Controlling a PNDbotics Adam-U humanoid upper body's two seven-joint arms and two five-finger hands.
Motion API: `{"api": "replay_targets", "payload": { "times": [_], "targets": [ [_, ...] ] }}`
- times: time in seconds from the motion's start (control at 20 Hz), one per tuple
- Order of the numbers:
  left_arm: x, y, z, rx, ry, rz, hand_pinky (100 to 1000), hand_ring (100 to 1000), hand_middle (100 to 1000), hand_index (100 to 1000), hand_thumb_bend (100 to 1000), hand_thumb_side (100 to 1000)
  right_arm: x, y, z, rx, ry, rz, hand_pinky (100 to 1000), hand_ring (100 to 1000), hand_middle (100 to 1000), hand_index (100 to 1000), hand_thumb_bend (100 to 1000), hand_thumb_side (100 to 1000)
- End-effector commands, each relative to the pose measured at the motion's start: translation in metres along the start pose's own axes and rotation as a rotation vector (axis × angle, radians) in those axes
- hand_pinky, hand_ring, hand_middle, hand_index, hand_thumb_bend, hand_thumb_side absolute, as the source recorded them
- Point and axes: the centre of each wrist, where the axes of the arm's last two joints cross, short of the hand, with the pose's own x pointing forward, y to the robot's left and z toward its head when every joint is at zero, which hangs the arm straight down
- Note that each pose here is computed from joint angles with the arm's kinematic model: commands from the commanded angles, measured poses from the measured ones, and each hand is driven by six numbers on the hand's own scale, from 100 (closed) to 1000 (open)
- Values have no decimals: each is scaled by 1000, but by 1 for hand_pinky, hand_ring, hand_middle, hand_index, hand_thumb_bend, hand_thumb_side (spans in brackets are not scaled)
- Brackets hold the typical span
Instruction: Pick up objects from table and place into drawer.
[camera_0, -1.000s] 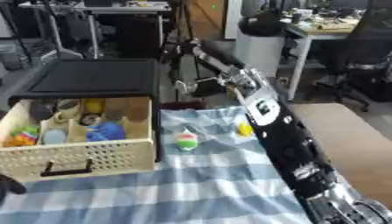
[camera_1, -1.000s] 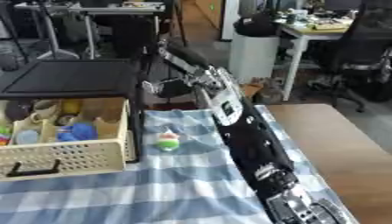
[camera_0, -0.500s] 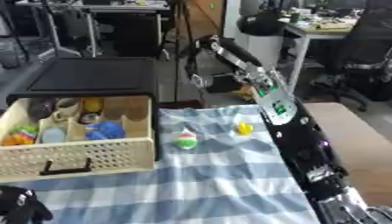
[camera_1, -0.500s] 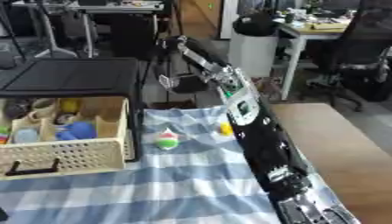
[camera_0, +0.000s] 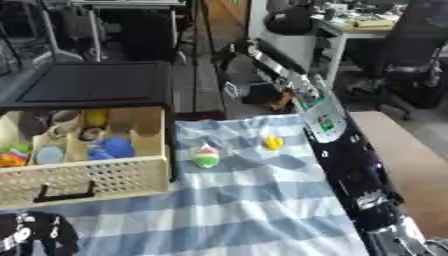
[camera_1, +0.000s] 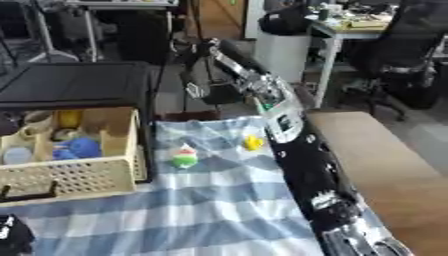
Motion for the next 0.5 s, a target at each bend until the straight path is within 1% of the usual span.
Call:
{"api": "replay_targets", "payload": {
  "times": [0.05, 0.3, 0.5],
  "targets": [
    [0, 7, -8, -3, 61, -54, 563, 702, 785, 775, 164, 1000, 8, -14, -5, -22, -32, 24, 851, 666, 516, 741, 100, 268],
    [-14, 11, -31, 14, 123, -77, 604, 734, 815, 802, 173, 1000, 10, -15, -5, -28, -38, 17, 850, 665, 515, 741, 100, 274],
    [-23, 10, -46, 32, 157, -92, 662, 779, 855, 834, 168, 1000, 11, -15, -6, -31, -43, 13, 851, 665, 514, 741, 100, 276]
  ]
}}
